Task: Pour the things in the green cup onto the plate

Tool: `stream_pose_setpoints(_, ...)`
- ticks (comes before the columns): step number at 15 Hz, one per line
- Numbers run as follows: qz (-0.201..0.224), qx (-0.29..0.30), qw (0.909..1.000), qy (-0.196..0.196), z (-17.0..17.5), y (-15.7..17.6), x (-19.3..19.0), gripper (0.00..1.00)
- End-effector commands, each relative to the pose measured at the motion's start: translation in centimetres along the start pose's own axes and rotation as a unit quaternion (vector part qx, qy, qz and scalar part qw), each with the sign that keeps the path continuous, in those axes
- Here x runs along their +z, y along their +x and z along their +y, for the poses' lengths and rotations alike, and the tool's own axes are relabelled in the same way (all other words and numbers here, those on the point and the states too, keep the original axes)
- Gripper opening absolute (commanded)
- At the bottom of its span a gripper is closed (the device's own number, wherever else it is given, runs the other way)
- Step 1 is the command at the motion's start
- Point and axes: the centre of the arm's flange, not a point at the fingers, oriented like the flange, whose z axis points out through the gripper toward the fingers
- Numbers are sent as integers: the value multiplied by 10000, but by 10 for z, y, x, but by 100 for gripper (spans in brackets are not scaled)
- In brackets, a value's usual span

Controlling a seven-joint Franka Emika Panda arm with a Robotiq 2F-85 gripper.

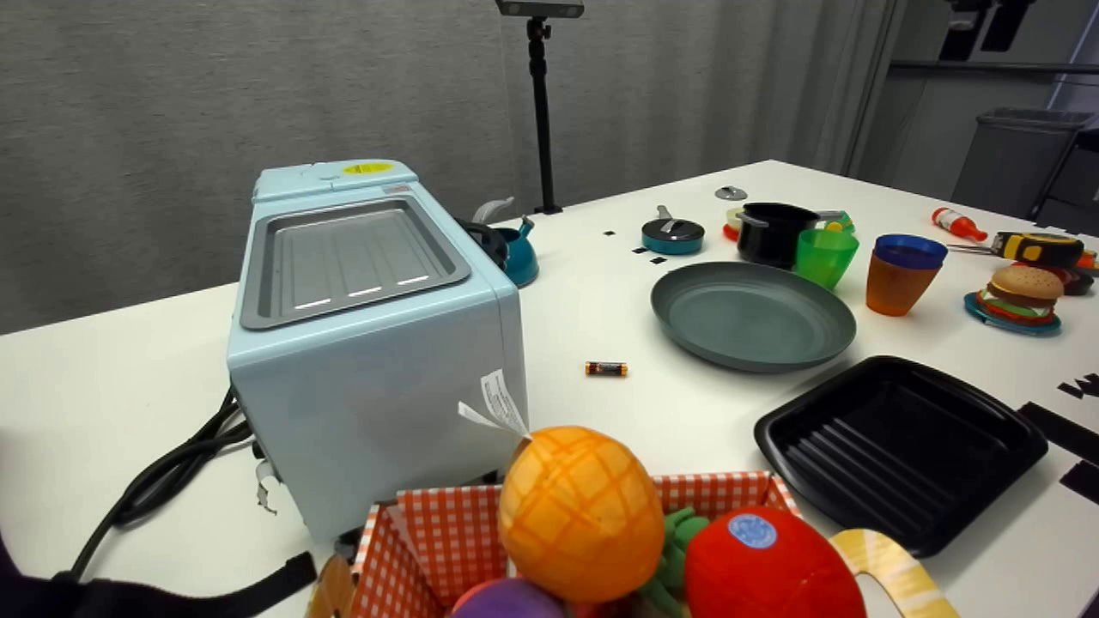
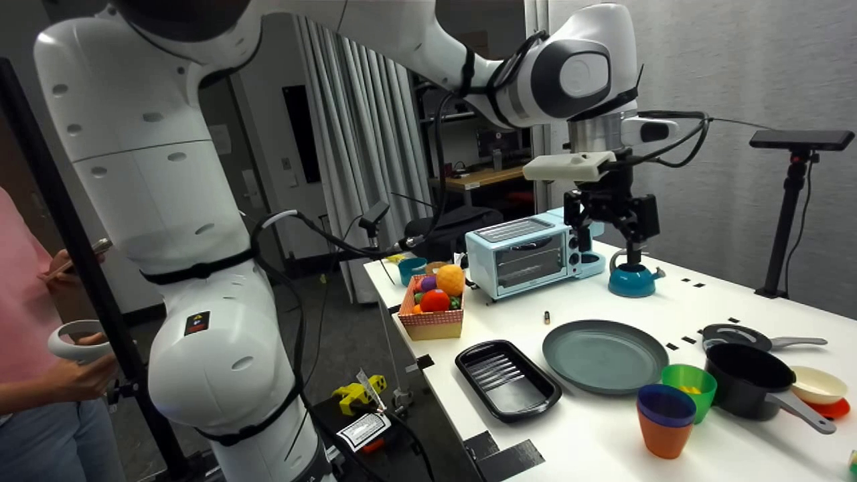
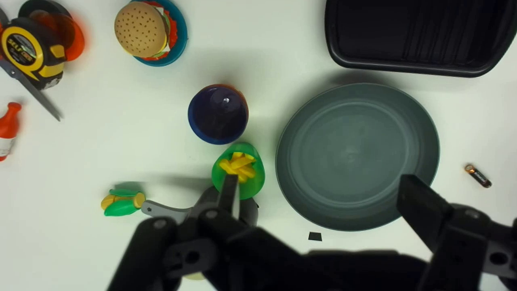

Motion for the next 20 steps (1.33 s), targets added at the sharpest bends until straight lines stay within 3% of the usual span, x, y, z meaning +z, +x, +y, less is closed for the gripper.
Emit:
stream_pose_setpoints(1, 73, 14, 10000, -50, 20, 38, 21, 100)
stream_pose_setpoints(7, 6, 229, 9996, -141, 42, 67, 64, 100)
stream_pose_setpoints(8, -9, 265, 9995, -143, 44, 70, 67, 100)
stream_pose_setpoints(9, -63, 264, 9996, -122, 35, 48, 65, 100)
stream_pose_setpoints(20, -43, 372, 9991, -200, 42, 74, 84, 100)
